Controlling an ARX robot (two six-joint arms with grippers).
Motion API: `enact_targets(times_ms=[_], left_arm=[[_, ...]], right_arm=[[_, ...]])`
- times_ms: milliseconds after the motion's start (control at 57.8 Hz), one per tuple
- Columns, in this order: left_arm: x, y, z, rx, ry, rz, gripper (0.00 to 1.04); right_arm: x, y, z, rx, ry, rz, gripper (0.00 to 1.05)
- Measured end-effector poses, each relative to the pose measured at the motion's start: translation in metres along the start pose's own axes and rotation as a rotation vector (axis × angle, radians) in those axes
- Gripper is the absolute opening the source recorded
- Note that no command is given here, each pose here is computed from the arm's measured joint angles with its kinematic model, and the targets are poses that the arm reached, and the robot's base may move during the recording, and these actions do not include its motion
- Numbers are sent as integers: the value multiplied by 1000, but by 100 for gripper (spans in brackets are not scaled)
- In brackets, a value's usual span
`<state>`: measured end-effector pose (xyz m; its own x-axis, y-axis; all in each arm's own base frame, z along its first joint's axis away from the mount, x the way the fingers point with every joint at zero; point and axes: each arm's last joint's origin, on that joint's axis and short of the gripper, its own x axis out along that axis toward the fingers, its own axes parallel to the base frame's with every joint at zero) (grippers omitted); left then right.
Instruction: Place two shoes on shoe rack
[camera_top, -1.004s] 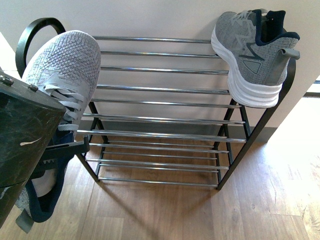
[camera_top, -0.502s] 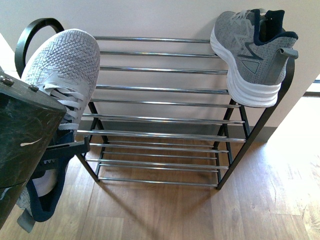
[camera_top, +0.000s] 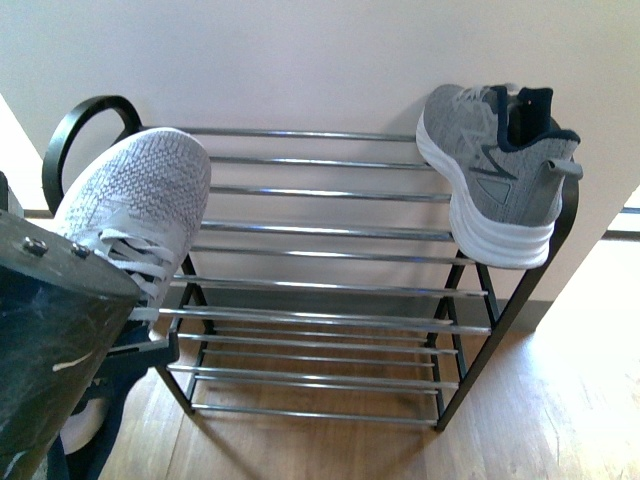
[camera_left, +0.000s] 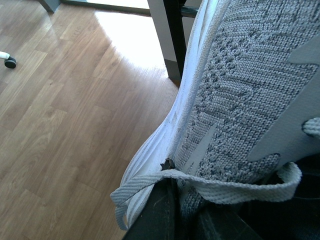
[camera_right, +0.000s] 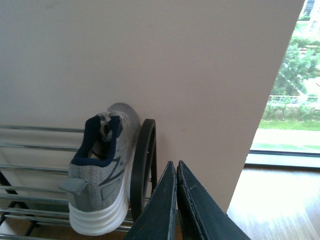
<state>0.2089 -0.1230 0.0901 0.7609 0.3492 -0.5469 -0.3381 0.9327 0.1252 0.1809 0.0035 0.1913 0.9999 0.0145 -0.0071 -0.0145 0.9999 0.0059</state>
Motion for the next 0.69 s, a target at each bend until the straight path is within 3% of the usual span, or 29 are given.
enact_targets(times_ms=[692], left_arm=[[0, 0, 0, 0, 0, 0, 2]], right_arm=[[-44, -3, -23, 0, -10, -11, 1]])
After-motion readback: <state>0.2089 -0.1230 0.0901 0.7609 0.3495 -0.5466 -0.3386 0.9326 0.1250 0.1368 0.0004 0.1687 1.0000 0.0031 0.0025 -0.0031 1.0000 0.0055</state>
